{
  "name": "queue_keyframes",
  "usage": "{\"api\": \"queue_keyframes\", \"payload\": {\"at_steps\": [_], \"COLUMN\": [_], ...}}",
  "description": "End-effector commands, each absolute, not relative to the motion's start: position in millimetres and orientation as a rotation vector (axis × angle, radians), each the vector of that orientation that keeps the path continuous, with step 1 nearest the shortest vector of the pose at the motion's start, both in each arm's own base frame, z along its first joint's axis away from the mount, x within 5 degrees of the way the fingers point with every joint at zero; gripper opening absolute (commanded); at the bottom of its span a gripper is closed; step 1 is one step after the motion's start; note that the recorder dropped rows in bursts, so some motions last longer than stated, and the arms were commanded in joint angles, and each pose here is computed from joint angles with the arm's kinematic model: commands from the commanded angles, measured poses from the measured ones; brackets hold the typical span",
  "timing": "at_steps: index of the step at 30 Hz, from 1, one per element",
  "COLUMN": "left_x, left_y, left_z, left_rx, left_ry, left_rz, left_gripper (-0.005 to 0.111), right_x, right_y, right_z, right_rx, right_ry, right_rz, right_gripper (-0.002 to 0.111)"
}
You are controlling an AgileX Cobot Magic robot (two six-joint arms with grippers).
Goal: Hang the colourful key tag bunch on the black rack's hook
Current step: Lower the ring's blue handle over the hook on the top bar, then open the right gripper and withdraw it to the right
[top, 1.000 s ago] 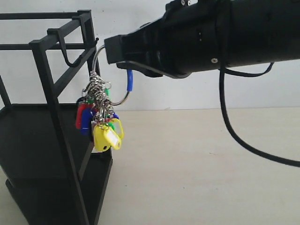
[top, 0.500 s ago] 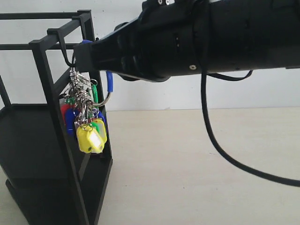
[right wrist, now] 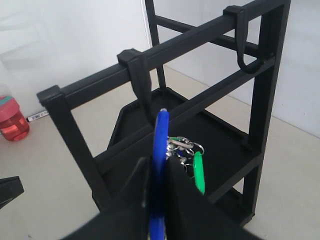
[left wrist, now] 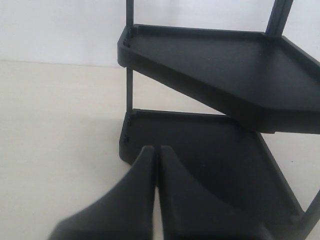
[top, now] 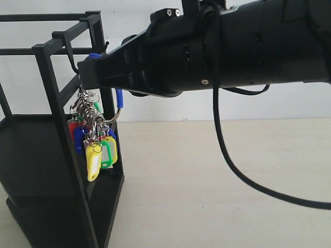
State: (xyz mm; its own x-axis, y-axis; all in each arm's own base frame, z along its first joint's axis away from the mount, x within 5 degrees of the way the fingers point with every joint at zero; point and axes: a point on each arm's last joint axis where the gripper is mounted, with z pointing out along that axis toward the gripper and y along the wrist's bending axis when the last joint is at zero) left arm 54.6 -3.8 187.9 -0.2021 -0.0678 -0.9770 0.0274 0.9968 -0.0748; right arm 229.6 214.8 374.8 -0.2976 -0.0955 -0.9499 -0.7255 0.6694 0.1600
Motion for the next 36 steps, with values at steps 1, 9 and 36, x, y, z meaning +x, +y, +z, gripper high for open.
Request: {"api": "queue_keyframes", "payload": {"at_steps": [1,9,36], "left_x": [54.7,54.7,54.7], "left_y": [-3.6,-3.6,-3.6], "left_z": [187.7,187.7,187.7], "left_rx": [-0.024,-0.024,-0.024], "left_ry": [1.766,1.766,1.766], "left_rz": [-0.079,-0.079,-0.079], "left_gripper": [0.004,0.004,0.004], "right_x": [229.6,231.4,212.9], "right_y": [214.7,213.9,233.3], "right_z": [381.5,384.1,386.6], "right_rx": [-0.637,-0.593,-0.652], "right_ry": [1.765,1.748,1.706], "right_rz": [0.725,0.726,0.785], "right_gripper": [0.000,0.000,0.000]}}
